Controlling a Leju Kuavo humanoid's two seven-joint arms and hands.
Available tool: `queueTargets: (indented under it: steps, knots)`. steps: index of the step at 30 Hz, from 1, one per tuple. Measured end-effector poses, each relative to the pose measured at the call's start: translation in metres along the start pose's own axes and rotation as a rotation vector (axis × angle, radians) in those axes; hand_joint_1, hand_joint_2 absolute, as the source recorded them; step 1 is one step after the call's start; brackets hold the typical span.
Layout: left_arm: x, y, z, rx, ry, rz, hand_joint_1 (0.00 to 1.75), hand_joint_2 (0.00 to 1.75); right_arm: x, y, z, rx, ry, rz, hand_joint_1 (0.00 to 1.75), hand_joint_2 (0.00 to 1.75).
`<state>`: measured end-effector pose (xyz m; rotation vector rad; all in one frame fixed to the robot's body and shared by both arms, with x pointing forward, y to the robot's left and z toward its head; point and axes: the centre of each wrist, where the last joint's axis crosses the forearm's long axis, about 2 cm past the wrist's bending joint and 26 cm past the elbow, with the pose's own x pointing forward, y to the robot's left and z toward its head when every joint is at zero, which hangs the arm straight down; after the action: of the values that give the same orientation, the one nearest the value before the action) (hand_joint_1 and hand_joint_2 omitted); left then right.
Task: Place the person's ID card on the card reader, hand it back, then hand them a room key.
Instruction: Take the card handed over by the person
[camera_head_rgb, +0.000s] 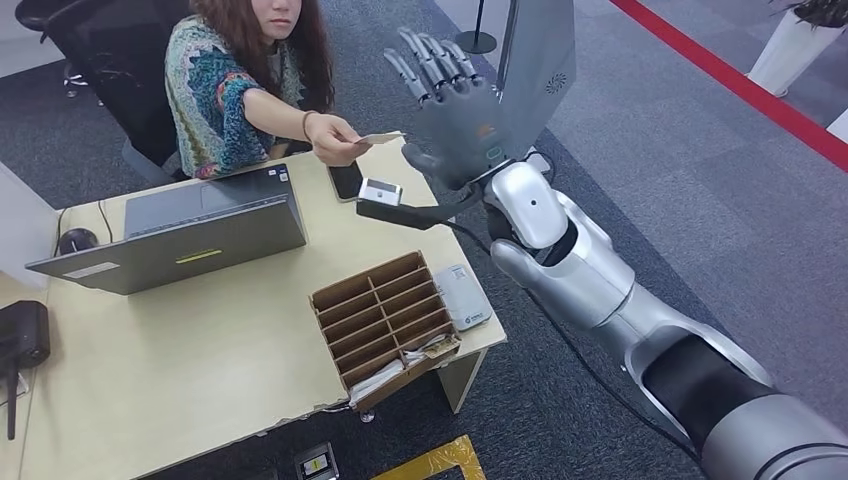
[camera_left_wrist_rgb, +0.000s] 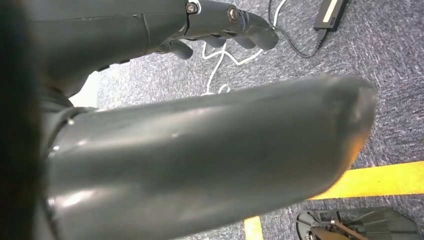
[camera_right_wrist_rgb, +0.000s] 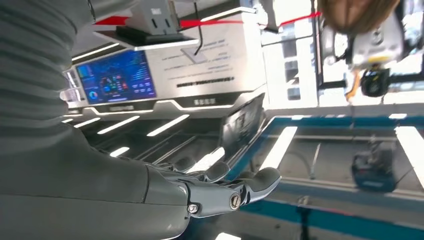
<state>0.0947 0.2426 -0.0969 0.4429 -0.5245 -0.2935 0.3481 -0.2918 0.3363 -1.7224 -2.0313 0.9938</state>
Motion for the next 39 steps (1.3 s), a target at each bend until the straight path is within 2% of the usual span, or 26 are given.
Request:
queueTargets:
  steps: [6,14,15,18,19,30,39]
  knots:
    - [0.001,0.002,-0.001,-0.002,-0.007,-0.009,0.0,0.0,0.021,0.019,-0.004,0.112,-0.097,0.002,0.0,1.75]
    - [0.001,0.003,-0.002,-0.006,-0.002,-0.016,0.0,0.0,0.034,0.042,-0.014,0.234,-0.15,-0.024,0.0,1.75]
    - [0.001,0.004,-0.003,-0.006,-0.002,-0.017,0.0,0.0,0.036,0.045,-0.016,0.249,-0.156,-0.027,0.33,1.75]
    - [0.0,0.005,-0.003,-0.004,-0.001,-0.018,0.0,0.0,0.041,0.054,-0.024,0.294,-0.171,-0.039,1.64,1.75]
    - [0.0,0.005,-0.003,-0.003,0.0,-0.017,0.0,0.0,0.043,0.058,-0.026,0.308,-0.175,-0.045,1.75,1.75]
    - [-0.007,0.004,-0.001,-0.003,0.021,-0.01,0.0,0.0,0.067,0.084,-0.027,0.407,-0.198,-0.096,1.75,1.75]
    - [-0.012,0.004,0.0,-0.003,0.033,-0.01,0.0,0.0,0.075,0.096,-0.027,0.462,-0.189,-0.114,1.75,1.75]
